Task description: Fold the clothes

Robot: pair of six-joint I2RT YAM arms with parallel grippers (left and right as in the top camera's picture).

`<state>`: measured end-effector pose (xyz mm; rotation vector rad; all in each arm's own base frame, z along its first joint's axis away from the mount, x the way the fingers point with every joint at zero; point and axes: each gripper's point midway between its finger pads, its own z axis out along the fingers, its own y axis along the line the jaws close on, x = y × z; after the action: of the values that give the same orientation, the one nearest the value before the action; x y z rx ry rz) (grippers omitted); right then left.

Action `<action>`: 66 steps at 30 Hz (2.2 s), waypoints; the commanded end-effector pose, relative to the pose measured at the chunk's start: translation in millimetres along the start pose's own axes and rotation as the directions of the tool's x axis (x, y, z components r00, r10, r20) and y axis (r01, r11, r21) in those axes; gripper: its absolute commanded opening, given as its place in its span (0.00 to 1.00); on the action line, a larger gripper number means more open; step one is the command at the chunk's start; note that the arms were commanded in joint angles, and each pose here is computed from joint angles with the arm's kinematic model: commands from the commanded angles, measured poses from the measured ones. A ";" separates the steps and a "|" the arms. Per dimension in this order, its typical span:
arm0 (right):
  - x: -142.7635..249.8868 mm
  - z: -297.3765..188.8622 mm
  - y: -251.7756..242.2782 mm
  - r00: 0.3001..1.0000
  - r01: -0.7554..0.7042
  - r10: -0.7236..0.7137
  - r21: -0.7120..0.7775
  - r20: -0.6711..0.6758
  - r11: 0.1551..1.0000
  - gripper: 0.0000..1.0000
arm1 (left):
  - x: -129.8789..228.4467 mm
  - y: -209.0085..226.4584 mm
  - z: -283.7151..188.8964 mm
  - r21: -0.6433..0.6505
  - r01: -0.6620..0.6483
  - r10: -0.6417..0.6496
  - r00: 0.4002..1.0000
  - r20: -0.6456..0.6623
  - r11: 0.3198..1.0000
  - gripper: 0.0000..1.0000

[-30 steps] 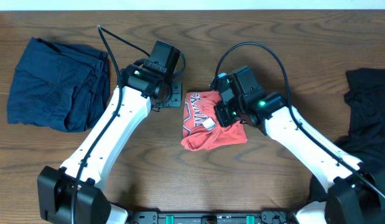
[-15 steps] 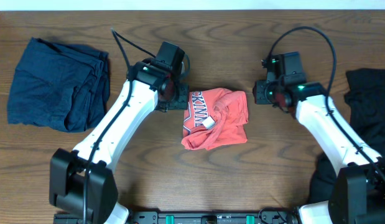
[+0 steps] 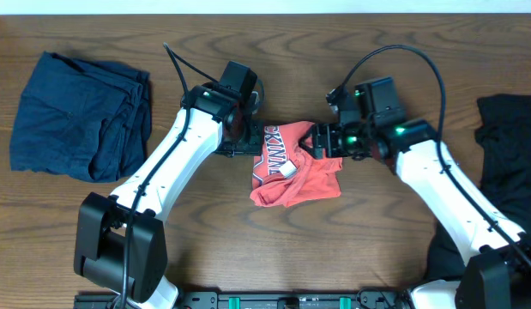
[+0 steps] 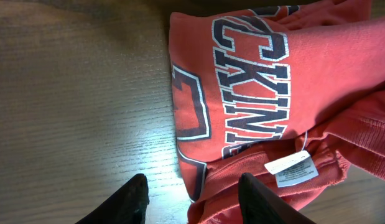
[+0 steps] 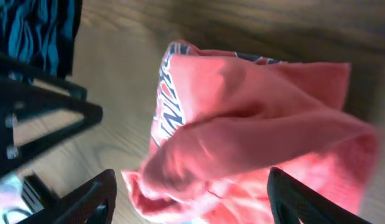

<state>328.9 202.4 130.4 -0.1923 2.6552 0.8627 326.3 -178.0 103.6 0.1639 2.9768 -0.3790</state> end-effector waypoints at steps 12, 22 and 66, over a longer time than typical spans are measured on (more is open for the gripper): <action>-31.5 7.9 -36.0 0.988 -0.095 0.072 0.165 0.139 0.982 0.01 | 2.3 -0.3 2.9 0.008 -0.013 0.013 1.000 -0.015 1.000 0.48; -29.2 -14.5 -3.6 0.997 -0.060 0.071 -0.221 0.041 0.973 0.50 | -3.4 -2.1 3.0 0.015 -0.018 0.018 1.000 0.008 1.000 0.49; -62.2 -21.5 -82.3 0.961 -0.184 0.156 0.102 0.229 0.978 0.01 | -3.7 -2.2 3.0 0.015 -0.018 0.018 1.000 0.010 1.000 0.49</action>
<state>391.8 137.1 112.2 0.3687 2.5911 0.8224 330.8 -182.5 105.4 0.1688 2.9533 -0.4092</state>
